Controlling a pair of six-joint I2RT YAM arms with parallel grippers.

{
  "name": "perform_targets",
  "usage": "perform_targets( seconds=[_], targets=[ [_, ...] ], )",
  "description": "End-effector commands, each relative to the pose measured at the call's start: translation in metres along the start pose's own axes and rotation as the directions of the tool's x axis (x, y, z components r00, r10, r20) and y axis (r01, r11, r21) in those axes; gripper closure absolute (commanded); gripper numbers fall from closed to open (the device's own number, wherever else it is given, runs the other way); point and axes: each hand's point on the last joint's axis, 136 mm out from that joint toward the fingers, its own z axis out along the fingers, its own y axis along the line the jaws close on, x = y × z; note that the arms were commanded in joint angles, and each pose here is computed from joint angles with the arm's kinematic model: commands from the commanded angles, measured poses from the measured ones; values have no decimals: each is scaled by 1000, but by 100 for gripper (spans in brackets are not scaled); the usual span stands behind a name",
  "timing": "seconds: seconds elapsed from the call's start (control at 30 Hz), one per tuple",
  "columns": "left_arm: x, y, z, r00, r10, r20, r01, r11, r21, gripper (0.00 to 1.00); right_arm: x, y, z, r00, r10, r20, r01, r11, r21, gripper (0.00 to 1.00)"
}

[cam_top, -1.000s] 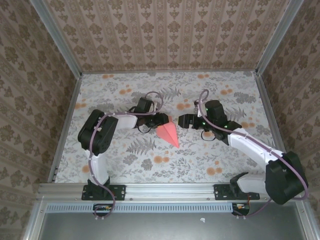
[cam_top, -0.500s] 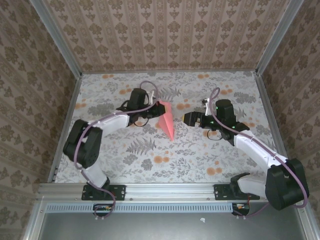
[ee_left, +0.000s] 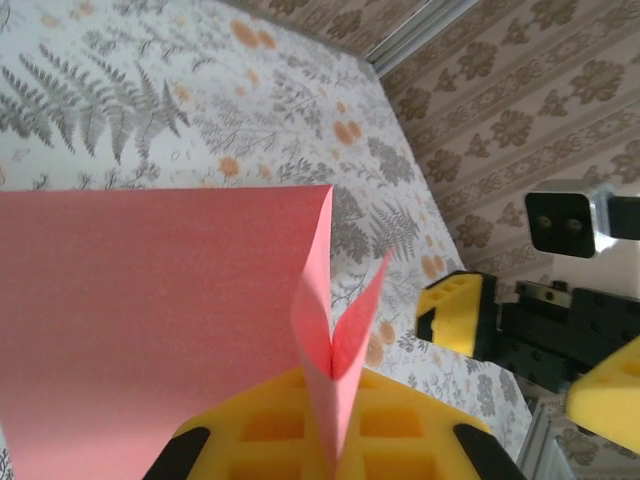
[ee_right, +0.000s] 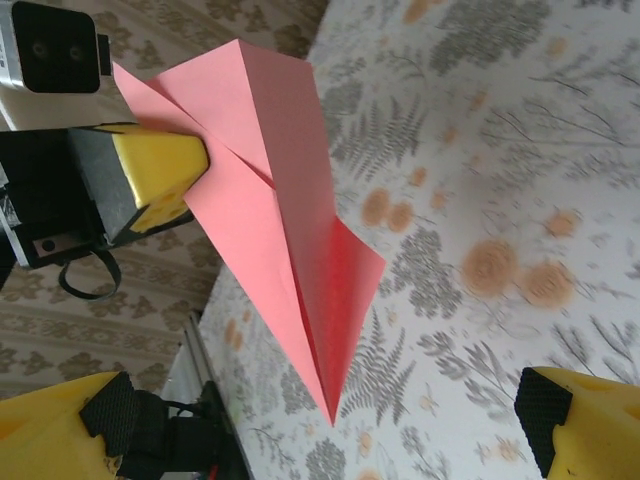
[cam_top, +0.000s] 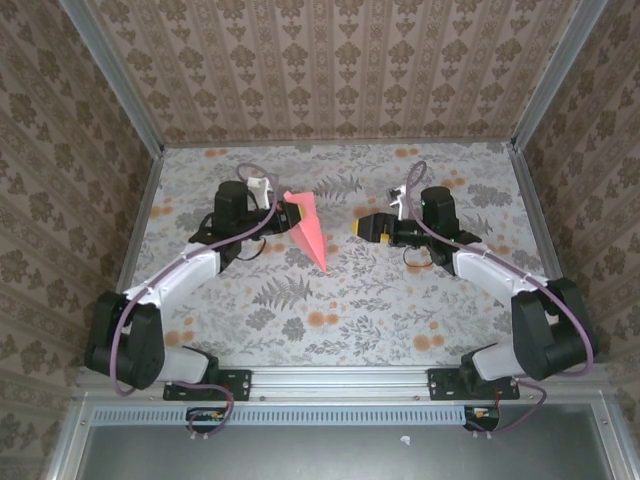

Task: Fold a paper plane with a square sheet of paper (fold left side to right side)
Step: Turn over the paper at the center of the table.

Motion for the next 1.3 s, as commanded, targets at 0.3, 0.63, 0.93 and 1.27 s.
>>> perform_targets(
  seconds=[0.3,0.63,0.93,1.27],
  targets=[
    [-24,-70,-22,990,114,79,-130,962,240,100,-4,59,50,996,-65,-54,49,966,-253,0],
    [-23,-85,-21,989,129,68,-142,950,278,100,-5,67,62,996,-46,-76,20,949,-314,9],
    [-20,-81,-12,992,115,46,-123,954,273,100,-8,70,60,996,-57,-68,33,949,-315,44],
    [-13,-65,-6,995,100,19,-102,969,223,98,-3,66,48,993,-95,-73,74,965,-250,78]
  ],
)
